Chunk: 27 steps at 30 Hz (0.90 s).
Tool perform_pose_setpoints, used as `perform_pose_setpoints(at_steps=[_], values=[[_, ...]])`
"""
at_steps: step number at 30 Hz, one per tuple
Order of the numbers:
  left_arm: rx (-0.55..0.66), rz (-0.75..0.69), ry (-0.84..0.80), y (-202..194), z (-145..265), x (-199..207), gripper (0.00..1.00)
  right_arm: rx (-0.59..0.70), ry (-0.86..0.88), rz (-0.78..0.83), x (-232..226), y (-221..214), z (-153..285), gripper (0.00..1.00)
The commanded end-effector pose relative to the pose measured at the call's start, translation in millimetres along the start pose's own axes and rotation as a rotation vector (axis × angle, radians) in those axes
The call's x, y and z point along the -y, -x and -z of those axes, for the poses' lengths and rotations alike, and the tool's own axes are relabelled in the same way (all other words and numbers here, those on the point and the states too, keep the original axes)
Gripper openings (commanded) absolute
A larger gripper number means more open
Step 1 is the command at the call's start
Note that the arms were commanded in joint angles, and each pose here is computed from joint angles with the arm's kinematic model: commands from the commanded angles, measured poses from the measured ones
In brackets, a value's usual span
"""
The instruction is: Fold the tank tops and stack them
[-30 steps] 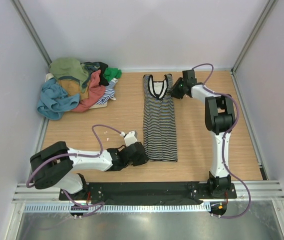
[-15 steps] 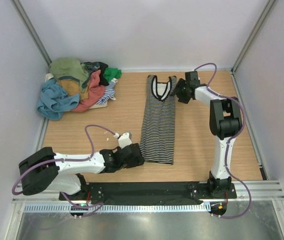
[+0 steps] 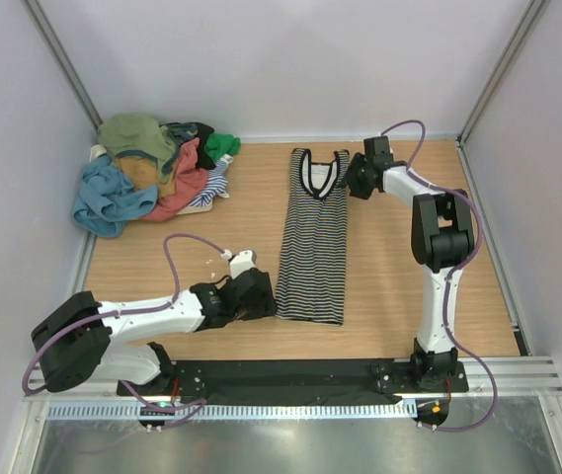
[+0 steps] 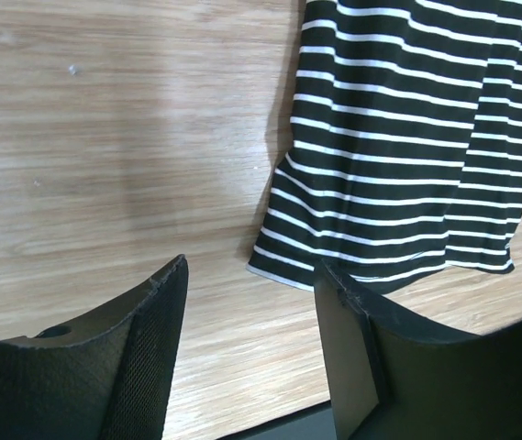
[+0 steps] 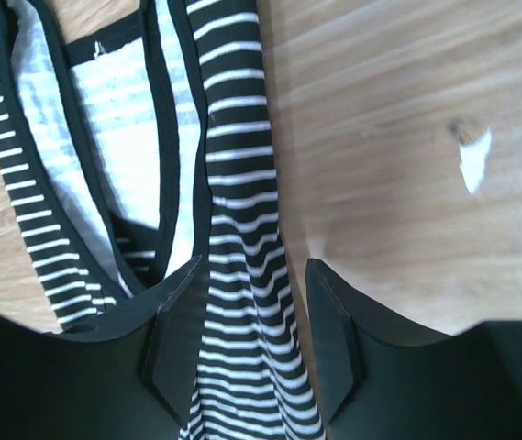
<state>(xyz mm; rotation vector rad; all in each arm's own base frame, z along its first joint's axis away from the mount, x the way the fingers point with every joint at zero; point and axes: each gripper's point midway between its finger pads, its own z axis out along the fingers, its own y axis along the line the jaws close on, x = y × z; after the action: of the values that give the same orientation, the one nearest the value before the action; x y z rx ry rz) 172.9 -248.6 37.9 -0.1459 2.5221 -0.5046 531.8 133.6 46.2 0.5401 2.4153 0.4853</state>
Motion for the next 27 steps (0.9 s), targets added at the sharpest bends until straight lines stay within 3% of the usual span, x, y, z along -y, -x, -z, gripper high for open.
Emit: perform_pose_setpoints(at_steps=[1,9,10,15,18,20,23,27], values=[[-0.003,-0.020,-0.076,12,3,20,0.58,0.002,0.038,0.032,-11,10,-9,0.52],[-0.077,0.013,-0.110,-3,-10,21,0.45,0.001,0.072,0.019,-12,17,-28,0.43],[-0.074,0.023,-0.121,-2,-11,24,0.39,0.001,0.078,0.014,-12,17,-32,0.37],[-0.098,0.039,-0.117,-12,-20,19,0.34,-0.013,0.097,0.007,-15,17,-42,0.23],[-0.108,0.043,-0.131,-16,-23,22,0.27,-0.026,0.113,0.002,-16,16,-48,0.09],[-0.121,0.046,-0.129,-20,-23,19,0.12,-0.029,0.126,0.003,-19,16,-49,0.07],[-0.123,0.054,-0.139,-23,-20,16,0.00,-0.027,0.137,0.003,-23,19,-51,0.06],[-0.124,0.068,-0.152,-30,-13,12,0.00,-0.028,0.160,-0.007,-30,23,-54,0.11]])
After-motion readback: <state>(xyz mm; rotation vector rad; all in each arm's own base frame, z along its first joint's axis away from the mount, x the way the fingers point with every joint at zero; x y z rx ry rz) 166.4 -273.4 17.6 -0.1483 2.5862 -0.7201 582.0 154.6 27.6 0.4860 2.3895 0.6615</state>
